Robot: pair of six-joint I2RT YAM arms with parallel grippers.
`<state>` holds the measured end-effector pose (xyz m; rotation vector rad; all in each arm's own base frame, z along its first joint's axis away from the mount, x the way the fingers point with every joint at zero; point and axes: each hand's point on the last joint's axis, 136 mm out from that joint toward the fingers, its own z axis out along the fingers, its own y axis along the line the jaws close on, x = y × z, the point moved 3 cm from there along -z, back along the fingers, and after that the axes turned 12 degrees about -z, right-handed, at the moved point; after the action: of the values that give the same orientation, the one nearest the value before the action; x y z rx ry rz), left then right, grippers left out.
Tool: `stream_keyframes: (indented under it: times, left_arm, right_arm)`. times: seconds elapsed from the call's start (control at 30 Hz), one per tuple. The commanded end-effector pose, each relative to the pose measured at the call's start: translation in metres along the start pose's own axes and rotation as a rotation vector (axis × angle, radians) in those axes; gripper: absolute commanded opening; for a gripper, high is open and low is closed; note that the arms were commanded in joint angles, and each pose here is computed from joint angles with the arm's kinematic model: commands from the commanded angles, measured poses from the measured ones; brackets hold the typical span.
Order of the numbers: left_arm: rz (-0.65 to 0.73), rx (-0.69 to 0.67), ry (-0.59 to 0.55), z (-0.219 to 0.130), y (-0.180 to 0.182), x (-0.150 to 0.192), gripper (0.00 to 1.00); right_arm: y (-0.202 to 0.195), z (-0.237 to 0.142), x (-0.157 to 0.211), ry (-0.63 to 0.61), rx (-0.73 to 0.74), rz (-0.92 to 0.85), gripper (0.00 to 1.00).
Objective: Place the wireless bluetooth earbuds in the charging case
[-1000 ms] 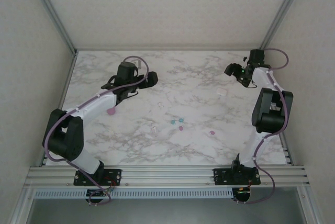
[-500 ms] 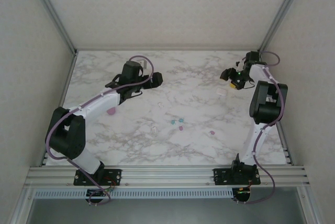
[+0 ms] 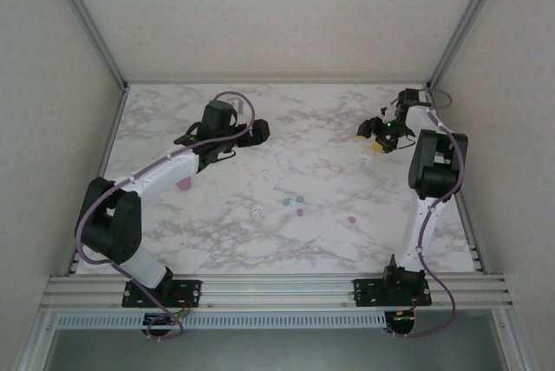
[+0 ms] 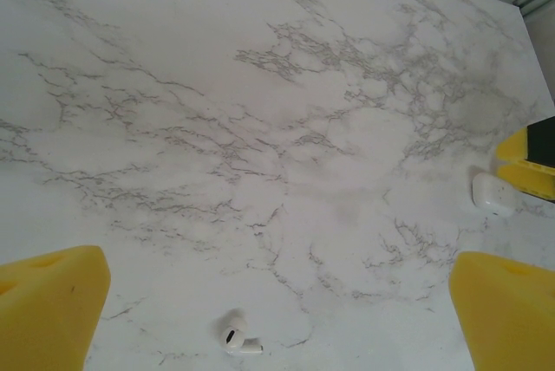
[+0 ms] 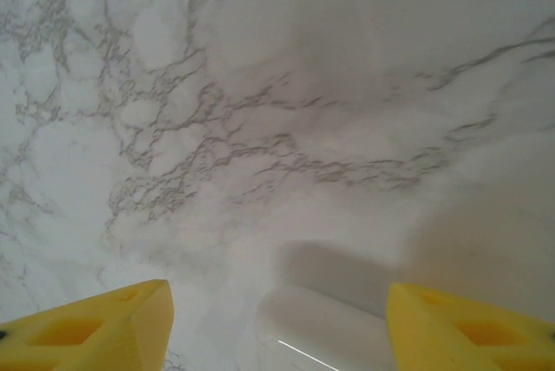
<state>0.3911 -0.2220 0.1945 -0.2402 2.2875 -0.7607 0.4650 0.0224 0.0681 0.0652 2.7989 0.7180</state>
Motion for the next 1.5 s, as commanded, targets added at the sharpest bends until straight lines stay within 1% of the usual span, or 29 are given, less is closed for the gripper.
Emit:
stream_keyframes:
  times: [0.0, 0.23, 0.33, 0.63, 0.83, 0.9, 1.03, 1.13, 1.2, 1.23, 1.33, 1.47]
  left_arm:
    - [0.021, 0.007, 0.002, -0.003, -0.008, -0.003, 1.00]
    - [0.027, 0.001, 0.004, -0.004, -0.008, -0.004, 1.00]
    - [0.027, -0.003, 0.002, -0.005, -0.007, -0.003, 1.00]
    - [0.024, -0.005, 0.000, -0.003, -0.008, -0.005, 1.00]
    - [0.024, -0.003, 0.005, -0.001, -0.008, -0.004, 1.00]
    - [0.022, -0.006, 0.006, -0.001, -0.007, -0.004, 1.00]
    - [0.019, -0.013, 0.003, -0.001, -0.005, -0.004, 1.00]
    - [0.020, -0.014, -0.001, 0.000, -0.006, -0.005, 1.00]
    - [0.016, -0.032, 0.018, 0.001, -0.003, -0.001, 1.00]
    - [0.016, -0.034, 0.019, 0.001, -0.002, -0.001, 1.00]
    - [0.014, -0.036, 0.020, 0.002, -0.002, -0.001, 1.00]
    - [0.014, -0.044, 0.021, 0.002, 0.000, 0.000, 1.00]
  right_arm:
    - [0.012, 0.004, 0.010, 0.050, 0.027, -0.052, 0.67]
    - [0.032, 0.008, 0.027, 0.121, 0.066, -0.135, 0.67]
    - [0.033, 0.007, 0.037, 0.148, 0.090, -0.158, 0.67]
    - [0.039, -0.003, 0.064, 0.176, 0.080, -0.174, 0.67]
    - [0.048, -0.001, 0.077, 0.181, 0.069, -0.236, 0.68]
    - [0.046, 0.000, 0.080, 0.180, 0.124, -0.272, 0.70]
    - [0.040, 0.002, 0.083, 0.173, 0.256, -0.332, 0.70]
    - [0.038, 0.005, 0.085, 0.173, 0.325, -0.365, 0.70]
    - [0.038, 0.008, 0.089, 0.193, 0.369, -0.394, 0.69]
    - [0.036, 0.010, 0.090, 0.200, 0.390, -0.403, 0.67]
    - [0.035, 0.014, 0.092, 0.206, 0.422, -0.405, 0.63]
    - [0.038, 0.018, 0.095, 0.218, 0.443, -0.416, 0.61]
